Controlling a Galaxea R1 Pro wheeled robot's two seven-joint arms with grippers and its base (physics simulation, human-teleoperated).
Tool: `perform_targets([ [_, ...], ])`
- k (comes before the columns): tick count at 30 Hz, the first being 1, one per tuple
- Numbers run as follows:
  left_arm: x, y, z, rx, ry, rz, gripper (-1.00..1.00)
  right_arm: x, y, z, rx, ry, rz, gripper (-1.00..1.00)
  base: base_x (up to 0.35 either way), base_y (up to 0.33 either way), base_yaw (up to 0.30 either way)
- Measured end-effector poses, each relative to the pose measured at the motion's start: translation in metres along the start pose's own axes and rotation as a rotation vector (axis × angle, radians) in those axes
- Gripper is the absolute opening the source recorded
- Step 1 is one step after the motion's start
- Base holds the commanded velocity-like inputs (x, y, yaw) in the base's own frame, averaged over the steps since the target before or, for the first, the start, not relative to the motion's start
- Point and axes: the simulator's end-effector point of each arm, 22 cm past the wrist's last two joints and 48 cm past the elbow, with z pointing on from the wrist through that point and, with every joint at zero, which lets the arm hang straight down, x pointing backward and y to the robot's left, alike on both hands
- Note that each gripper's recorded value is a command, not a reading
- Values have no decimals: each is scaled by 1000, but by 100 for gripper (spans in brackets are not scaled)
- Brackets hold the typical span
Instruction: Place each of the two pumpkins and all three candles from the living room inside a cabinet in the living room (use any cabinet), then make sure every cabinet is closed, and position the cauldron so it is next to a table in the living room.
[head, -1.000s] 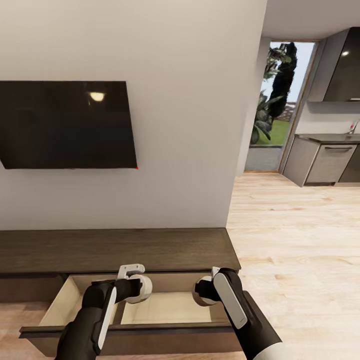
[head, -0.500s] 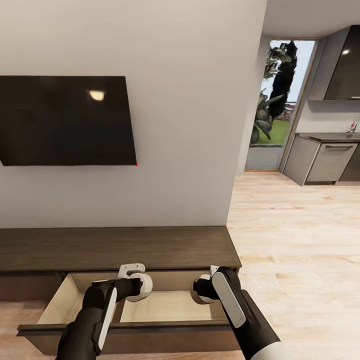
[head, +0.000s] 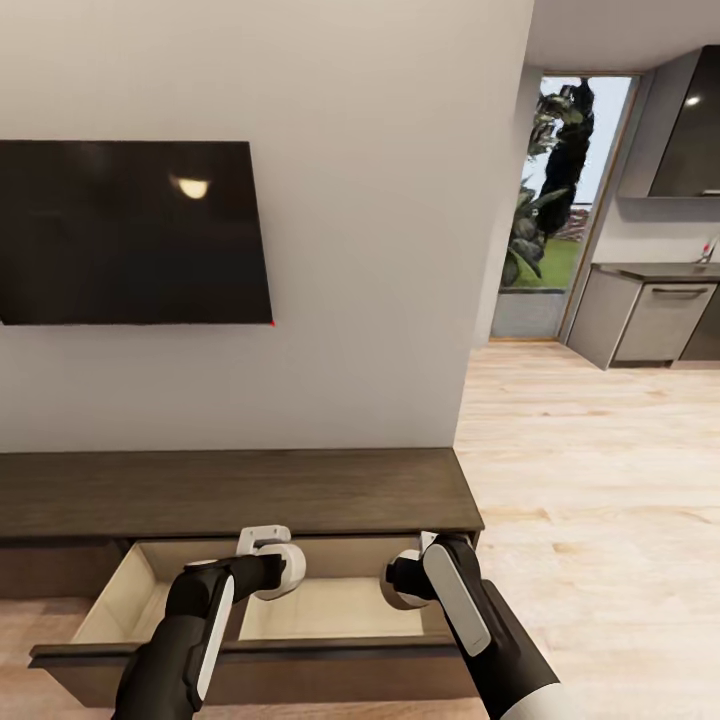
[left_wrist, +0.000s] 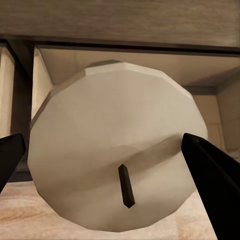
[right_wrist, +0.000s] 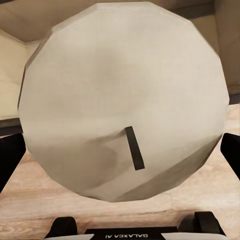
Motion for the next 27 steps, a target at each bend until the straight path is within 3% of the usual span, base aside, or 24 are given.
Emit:
perform_targets([
  [8,9,1,10,4,-1,1,-100,6,-1,12,0,-1,-1,-100,0,0,0],
  [12,13,2,15,7,-3,1,-100,7,10,18,-6,-33,-23,-100,0,0,0],
  [27,30,6,35,9,-7,2,-100,18,6,42,-2,-39,-32,-100,0,0,0],
])
